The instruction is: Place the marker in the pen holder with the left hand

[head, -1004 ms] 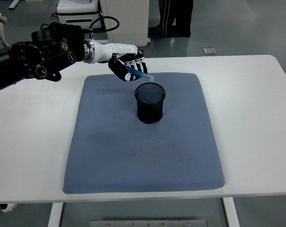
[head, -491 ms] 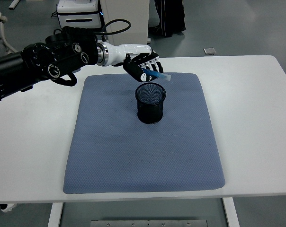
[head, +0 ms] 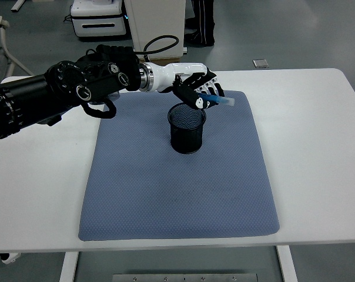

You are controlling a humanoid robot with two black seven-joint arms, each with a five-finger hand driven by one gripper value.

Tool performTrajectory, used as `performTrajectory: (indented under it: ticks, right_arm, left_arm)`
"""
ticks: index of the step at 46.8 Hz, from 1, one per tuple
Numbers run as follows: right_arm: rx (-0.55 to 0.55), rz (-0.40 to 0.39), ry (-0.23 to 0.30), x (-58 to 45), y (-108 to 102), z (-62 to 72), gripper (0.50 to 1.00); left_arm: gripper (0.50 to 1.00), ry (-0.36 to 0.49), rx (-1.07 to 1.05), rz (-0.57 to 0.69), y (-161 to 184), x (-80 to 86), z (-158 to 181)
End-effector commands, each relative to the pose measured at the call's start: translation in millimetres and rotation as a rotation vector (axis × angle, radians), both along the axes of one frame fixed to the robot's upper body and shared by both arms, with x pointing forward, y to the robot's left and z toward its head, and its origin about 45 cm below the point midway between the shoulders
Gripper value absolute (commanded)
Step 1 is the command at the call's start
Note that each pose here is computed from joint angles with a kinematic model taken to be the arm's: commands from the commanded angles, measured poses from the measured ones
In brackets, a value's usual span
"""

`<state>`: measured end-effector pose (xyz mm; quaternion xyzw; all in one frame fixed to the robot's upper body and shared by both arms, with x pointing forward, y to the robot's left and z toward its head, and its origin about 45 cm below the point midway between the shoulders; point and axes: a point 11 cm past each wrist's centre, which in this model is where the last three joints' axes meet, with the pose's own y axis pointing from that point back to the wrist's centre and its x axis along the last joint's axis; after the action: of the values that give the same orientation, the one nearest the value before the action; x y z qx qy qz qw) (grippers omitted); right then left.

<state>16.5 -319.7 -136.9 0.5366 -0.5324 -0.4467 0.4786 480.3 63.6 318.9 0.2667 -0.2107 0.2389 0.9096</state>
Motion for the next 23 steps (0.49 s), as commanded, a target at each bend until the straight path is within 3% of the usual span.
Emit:
performTrajectory:
  ticks: [1,13,23]
  right_arm:
    - [0.000,0.000,0.000,0.1,0,0.0,1.000]
    - [0.000,0.000,0.000,0.1,0,0.0,1.000]
    - [0.000,0.000,0.000,0.1,0,0.0,1.000]
  left_arm:
    - [0.500,0.020,-0.019,0.002,-2,-2.5,-2]
    - [0.500,0.084,-0.065,0.006,-9,-11.4,-15]
    - [0.500,0.070,-0.068,0.030,-3,-6.5,-11]
